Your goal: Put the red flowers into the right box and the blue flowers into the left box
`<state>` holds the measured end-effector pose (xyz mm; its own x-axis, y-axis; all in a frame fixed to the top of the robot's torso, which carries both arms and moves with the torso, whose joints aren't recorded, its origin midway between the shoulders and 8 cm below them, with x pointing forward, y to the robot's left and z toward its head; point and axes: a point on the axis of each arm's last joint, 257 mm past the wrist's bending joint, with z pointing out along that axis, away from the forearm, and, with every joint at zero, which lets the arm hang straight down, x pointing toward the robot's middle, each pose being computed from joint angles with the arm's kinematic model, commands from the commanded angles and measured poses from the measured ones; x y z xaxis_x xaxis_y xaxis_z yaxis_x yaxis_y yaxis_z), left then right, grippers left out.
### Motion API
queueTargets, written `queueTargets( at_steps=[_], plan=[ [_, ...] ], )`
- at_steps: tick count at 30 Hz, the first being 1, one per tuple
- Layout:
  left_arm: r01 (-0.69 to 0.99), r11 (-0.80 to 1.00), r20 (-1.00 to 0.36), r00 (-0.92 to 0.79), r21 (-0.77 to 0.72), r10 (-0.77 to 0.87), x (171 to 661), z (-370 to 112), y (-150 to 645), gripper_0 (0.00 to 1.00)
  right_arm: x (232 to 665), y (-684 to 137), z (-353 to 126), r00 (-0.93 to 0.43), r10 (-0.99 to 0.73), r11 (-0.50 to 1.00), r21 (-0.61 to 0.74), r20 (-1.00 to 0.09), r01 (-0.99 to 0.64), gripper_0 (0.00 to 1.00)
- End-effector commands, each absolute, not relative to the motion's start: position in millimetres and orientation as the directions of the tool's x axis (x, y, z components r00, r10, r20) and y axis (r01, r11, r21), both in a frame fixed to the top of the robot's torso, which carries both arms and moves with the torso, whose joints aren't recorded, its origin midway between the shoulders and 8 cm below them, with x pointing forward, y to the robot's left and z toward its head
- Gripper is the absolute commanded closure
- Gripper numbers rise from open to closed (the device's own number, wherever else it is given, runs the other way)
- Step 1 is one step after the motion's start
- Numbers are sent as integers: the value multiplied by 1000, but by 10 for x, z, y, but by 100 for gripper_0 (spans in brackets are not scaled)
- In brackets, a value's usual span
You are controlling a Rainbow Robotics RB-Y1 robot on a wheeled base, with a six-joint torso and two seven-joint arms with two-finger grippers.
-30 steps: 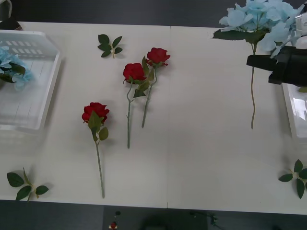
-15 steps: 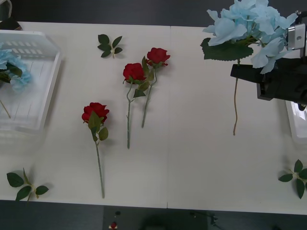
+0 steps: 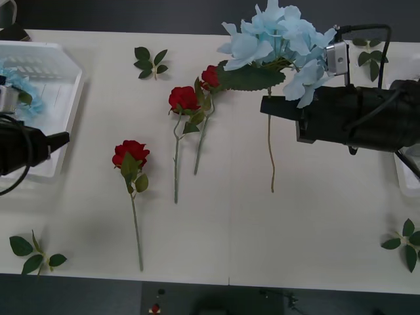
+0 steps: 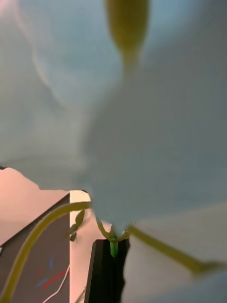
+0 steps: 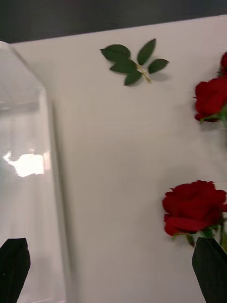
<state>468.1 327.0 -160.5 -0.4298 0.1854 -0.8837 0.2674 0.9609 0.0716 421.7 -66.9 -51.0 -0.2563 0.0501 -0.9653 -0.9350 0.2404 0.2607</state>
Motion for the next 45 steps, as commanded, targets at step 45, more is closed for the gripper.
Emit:
queueTargets(
  at_steps=[45],
  plan=[
    [839,110,-830,-492,-533,-262,3877,-1538,-2,0,4113,69,-342,-262,92,151,274,-961,-950,100]
  ],
)
